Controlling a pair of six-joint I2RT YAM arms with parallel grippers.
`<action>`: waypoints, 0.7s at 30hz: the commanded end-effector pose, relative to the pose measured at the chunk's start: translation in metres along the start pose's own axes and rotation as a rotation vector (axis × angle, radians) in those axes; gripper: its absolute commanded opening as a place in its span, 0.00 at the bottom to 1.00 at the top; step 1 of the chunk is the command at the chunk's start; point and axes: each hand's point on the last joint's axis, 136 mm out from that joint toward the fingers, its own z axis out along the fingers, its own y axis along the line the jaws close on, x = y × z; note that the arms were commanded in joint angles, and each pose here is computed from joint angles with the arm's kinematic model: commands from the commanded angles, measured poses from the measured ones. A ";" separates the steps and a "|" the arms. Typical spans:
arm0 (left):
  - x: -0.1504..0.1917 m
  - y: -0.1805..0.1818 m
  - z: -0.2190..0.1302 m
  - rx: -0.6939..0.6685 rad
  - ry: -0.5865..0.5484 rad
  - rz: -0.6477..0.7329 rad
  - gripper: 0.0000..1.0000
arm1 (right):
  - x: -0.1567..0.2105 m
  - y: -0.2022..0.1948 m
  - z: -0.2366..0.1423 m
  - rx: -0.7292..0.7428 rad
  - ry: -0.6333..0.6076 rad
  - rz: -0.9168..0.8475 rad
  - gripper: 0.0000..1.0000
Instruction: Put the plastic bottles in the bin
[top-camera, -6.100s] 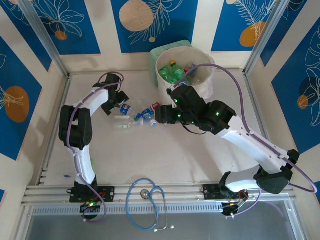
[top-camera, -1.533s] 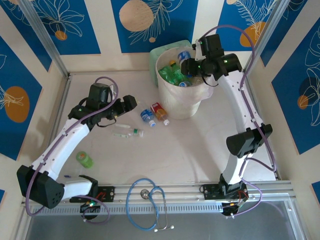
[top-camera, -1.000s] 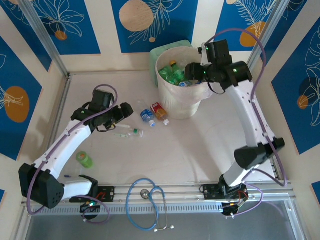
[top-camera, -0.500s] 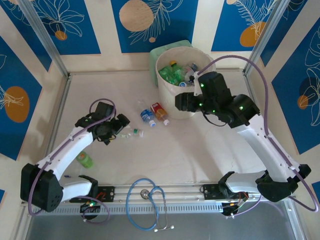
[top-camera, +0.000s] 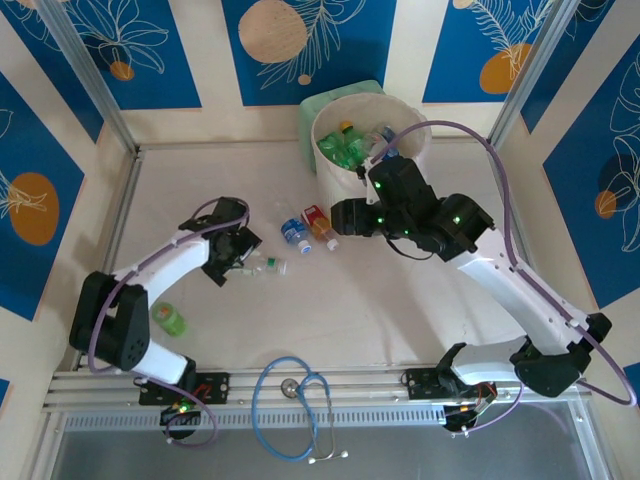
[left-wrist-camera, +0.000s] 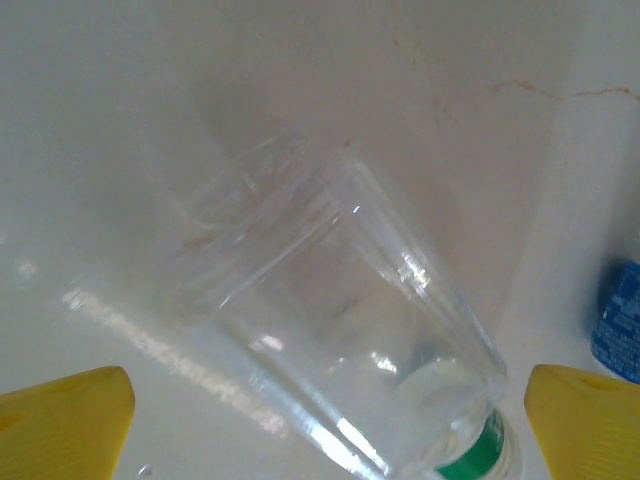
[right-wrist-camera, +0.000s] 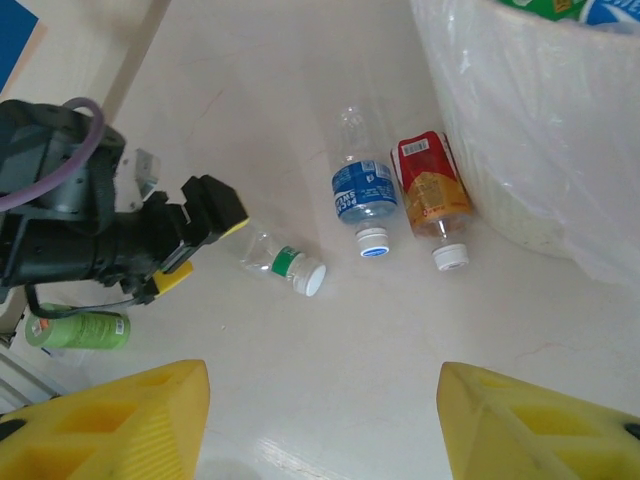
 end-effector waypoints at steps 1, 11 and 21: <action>-0.014 -0.017 0.004 0.016 -0.060 -0.032 1.00 | 0.004 0.010 0.008 -0.028 0.020 0.014 0.62; -0.022 -0.018 0.032 -0.095 -0.073 0.011 1.00 | 0.011 0.019 0.013 -0.038 0.045 0.004 0.62; -0.023 -0.015 0.047 -0.139 -0.057 0.082 0.82 | 0.016 0.022 0.015 -0.039 0.058 0.005 0.52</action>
